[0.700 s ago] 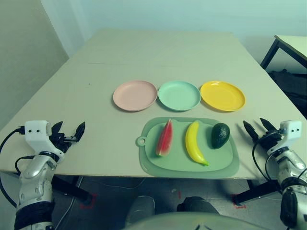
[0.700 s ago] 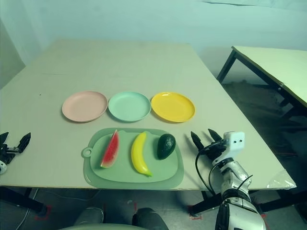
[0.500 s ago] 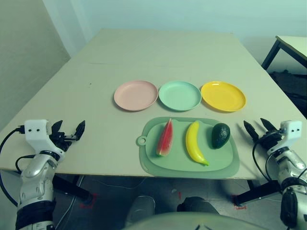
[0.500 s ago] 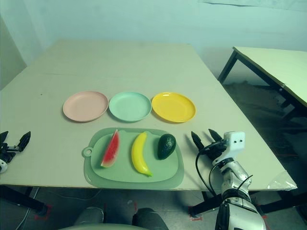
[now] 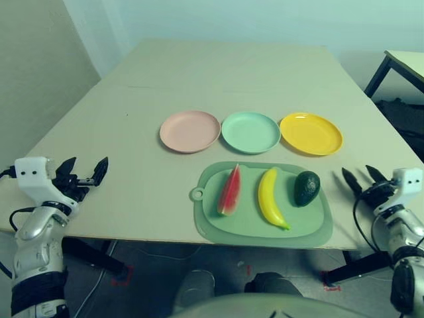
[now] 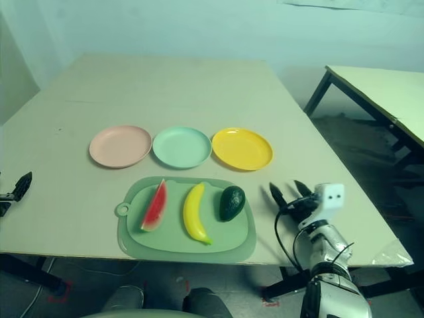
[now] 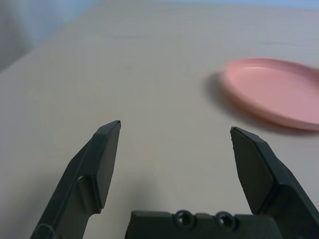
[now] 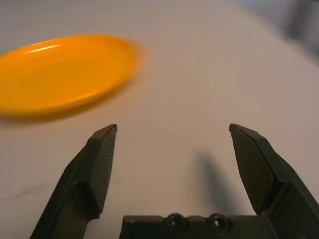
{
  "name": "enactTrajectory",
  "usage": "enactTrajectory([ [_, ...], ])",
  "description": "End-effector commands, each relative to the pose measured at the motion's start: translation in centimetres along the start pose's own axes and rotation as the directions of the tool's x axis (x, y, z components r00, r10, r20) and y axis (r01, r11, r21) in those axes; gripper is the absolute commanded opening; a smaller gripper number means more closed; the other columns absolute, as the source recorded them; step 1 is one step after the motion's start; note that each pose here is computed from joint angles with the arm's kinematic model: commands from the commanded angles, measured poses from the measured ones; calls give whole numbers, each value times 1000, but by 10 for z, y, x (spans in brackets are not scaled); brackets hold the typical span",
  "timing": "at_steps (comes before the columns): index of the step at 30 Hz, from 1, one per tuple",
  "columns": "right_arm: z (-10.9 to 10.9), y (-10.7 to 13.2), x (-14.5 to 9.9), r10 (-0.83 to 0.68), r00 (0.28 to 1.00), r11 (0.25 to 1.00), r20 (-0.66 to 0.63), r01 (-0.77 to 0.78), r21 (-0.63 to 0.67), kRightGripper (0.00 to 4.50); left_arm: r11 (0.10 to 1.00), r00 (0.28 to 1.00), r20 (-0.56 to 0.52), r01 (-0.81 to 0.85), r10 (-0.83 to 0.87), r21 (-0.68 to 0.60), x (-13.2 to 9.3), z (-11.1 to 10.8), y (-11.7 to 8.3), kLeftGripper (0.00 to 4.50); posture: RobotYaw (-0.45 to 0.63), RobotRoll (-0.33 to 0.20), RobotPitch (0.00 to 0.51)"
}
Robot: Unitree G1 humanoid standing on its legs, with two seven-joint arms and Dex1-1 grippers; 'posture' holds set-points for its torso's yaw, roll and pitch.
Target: Place the fruits into color-matched plates.
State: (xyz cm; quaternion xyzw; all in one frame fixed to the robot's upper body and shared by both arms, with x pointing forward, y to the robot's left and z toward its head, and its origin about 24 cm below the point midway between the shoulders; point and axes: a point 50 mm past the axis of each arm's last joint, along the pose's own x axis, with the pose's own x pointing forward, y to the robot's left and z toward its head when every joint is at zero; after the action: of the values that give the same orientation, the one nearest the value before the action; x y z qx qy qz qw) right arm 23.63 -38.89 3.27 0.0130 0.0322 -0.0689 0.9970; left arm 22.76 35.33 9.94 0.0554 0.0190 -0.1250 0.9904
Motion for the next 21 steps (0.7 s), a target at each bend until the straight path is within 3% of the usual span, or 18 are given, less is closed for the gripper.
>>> enactTrajectory([
  [1,25,-17,-1,58,998,992,-39,-62,-109,4500,954,955,-17,296,-295,41,16,17,-18,4458,-7,0,0],
  [4,53,-23,-6,234,967,929,-99,-252,-272,4500,887,888,-40,459,-457,57,26,29,-25,4458,-64,0,0],
  [7,79,-14,-12,402,899,790,-174,-437,-431,4500,817,820,-74,572,-568,67,32,35,-33,4458,-95,0,4],
  [10,121,24,-15,586,755,501,-295,-624,-600,4500,728,732,-135,680,-668,85,36,38,-44,4458,-150,0,18],
  [11,133,44,-18,628,689,332,-363,-659,-675,4500,701,705,-148,708,-694,85,37,38,-47,4458,-155,0,20],
  [13,149,75,-18,652,595,109,-469,-686,-719,4500,661,666,-169,745,-727,90,39,39,-53,4458,-159,0,21],
  [16,168,116,-12,661,474,-104,-582,-710,-697,4500,619,625,-199,779,-755,96,39,39,-59,4458,-157,0,20],
  [19,184,160,-6,673,362,-347,-646,-617,-707,4500,578,584,-235,810,-777,103,37,38,-65,4458,-134,0,19],
  [21,188,180,-2,663,300,-450,-686,-574,-685,4500,552,561,-263,826,-785,112,35,38,-68,4458,-115,0,21],
])
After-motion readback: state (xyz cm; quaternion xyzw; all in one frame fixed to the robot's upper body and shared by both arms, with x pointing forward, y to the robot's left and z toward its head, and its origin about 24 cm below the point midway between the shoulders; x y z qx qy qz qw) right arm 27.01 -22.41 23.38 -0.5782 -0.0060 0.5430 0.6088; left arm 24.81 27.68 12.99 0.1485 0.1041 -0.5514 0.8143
